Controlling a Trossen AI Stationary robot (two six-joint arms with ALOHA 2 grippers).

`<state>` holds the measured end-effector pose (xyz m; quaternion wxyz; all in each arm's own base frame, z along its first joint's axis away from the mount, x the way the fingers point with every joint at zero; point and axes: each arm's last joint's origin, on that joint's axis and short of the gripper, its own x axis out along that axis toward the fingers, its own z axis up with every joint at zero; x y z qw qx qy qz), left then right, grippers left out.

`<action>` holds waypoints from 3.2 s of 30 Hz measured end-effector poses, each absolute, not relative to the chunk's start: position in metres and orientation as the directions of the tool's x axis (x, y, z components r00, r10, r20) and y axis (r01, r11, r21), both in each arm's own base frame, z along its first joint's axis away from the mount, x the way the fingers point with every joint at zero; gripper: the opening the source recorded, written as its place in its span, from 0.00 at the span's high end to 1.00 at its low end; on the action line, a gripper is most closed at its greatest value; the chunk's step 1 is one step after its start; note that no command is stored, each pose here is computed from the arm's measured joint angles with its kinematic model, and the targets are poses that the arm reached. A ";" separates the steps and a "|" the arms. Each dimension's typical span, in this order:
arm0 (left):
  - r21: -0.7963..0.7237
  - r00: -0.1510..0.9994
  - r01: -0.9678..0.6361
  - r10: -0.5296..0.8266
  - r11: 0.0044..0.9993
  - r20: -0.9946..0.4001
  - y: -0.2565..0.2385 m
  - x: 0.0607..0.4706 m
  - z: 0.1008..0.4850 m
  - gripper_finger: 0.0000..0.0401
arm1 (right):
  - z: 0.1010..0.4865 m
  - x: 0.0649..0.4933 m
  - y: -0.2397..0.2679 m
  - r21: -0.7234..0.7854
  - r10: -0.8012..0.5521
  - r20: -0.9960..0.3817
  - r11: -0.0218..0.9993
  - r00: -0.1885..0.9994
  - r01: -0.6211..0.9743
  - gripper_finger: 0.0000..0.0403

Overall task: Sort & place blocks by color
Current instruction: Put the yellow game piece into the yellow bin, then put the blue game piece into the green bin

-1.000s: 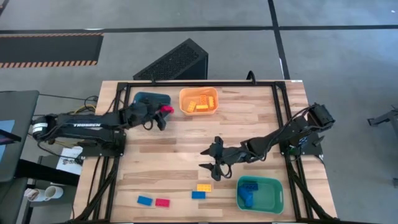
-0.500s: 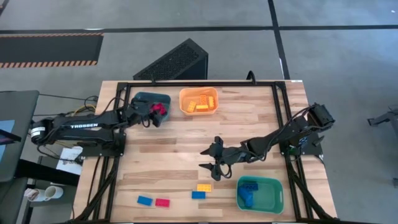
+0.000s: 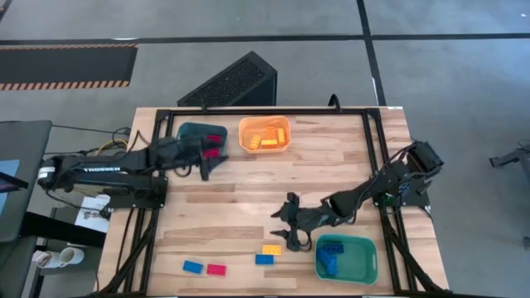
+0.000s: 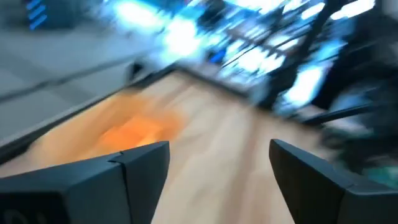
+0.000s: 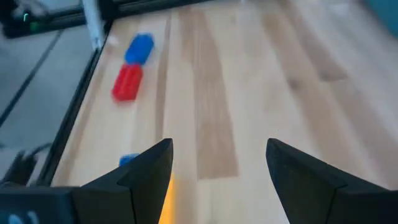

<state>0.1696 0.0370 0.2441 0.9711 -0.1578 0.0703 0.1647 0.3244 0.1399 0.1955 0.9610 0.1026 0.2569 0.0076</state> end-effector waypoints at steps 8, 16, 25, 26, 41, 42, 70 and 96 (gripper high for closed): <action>-0.232 0.992 -0.052 0.078 0.971 0.104 -0.016 0.173 0.236 0.45 | 0.185 0.331 0.180 0.209 0.154 -0.545 0.977 0.824 -0.044 0.30; -0.197 0.994 0.002 0.020 0.980 0.110 -0.041 0.184 0.223 0.50 | 0.170 0.351 0.197 0.081 0.092 -0.787 0.996 0.610 -0.045 0.30; -0.178 0.999 -0.033 0.039 0.983 0.027 -0.054 0.200 0.200 0.50 | 0.151 0.367 0.208 0.137 0.151 -0.888 0.988 0.435 -0.065 0.30; -0.178 0.999 -0.034 0.039 0.983 0.027 -0.054 0.201 0.198 0.50 | 0.149 0.368 0.209 0.142 0.155 -0.893 0.988 0.424 -0.062 0.30; -0.183 0.998 -0.030 0.038 0.983 0.040 -0.055 0.204 0.196 0.50 | 0.138 0.375 0.202 0.098 0.088 -0.905 0.995 0.416 0.002 0.49; -0.183 0.998 -0.030 0.038 0.983 0.040 -0.055 0.204 0.196 0.50 | 0.138 0.375 0.201 0.075 0.063 -0.906 0.997 0.419 0.012 0.53; -0.168 0.998 -0.038 0.044 0.985 0.033 -0.055 0.204 0.196 0.50 | 0.246 0.369 0.054 -0.227 -0.303 -0.749 0.953 0.590 0.201 0.66; -0.152 0.998 -0.036 0.042 0.988 0.036 -0.055 0.204 0.196 0.50 | 0.219 0.334 -0.103 0.076 -0.365 -0.628 0.850 0.687 0.521 0.40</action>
